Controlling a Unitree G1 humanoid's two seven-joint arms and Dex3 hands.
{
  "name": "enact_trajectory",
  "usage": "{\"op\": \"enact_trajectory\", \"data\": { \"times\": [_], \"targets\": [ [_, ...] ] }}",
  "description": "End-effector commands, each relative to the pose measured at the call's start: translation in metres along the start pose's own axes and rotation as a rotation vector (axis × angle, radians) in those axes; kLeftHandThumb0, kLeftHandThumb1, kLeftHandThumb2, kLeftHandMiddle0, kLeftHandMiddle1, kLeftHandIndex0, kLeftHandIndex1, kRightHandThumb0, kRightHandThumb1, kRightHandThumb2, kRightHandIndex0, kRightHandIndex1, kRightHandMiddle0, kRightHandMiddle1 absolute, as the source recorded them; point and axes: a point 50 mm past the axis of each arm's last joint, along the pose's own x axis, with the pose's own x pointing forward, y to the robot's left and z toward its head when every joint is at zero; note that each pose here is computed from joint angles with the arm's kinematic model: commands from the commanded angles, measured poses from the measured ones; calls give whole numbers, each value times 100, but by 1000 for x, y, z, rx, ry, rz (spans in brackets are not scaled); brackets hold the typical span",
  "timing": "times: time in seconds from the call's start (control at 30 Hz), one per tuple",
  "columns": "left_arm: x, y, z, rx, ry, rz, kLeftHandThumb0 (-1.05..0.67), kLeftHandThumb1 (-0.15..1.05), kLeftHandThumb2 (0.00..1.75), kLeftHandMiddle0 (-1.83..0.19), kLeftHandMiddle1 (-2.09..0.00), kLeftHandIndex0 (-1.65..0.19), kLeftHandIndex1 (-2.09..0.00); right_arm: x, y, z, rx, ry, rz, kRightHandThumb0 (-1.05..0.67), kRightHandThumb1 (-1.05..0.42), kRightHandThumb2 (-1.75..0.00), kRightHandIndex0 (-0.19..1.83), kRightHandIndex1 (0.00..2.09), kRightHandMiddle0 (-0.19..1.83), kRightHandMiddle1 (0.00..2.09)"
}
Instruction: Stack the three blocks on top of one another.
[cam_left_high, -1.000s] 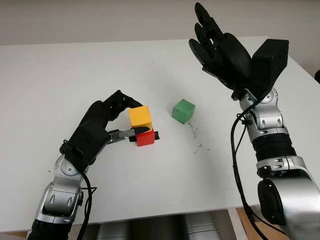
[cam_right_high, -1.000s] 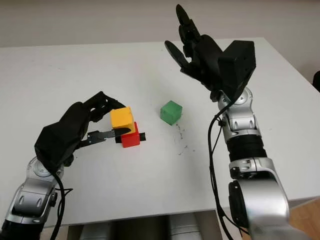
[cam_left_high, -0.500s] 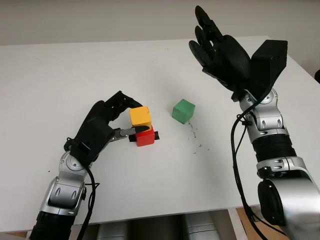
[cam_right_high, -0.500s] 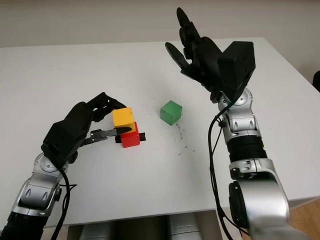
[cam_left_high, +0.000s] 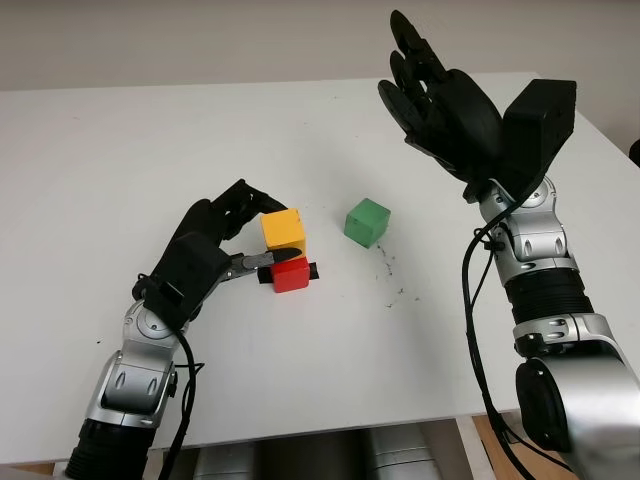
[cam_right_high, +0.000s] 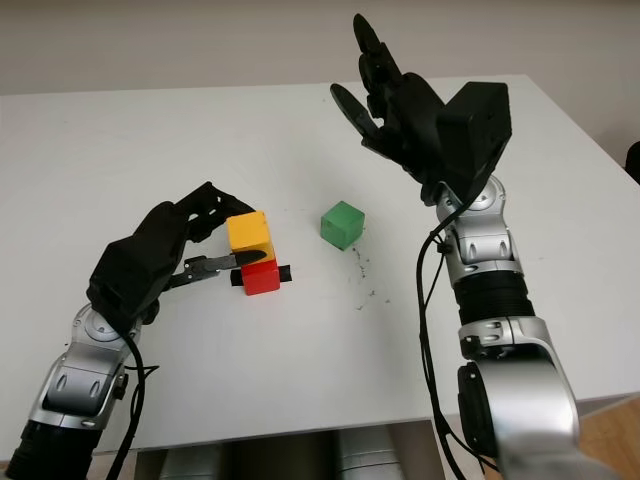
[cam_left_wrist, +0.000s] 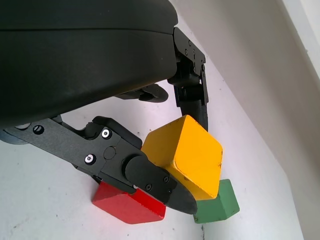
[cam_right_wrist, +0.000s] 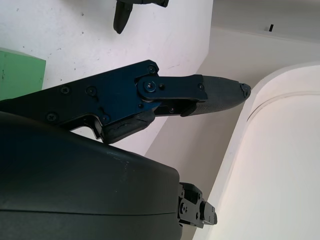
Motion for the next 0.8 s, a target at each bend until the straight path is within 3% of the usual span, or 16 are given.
{"op": "enact_trajectory", "data": {
  "times": [0.0,0.77],
  "targets": [
    [1,3,11,-3,-41,10,-40,92,5,-42,0,-45,-177,-1,-2,4,0,-18,-6,-73,-105,-40,-19,0,-14,6],
    [-1,2,9,-8,6,-2,-41,91,5,-42,0,-46,-177,0,-1,3,-7,-14,-2,-75,-105,-40,-19,0,-14,6]
  ]
}}
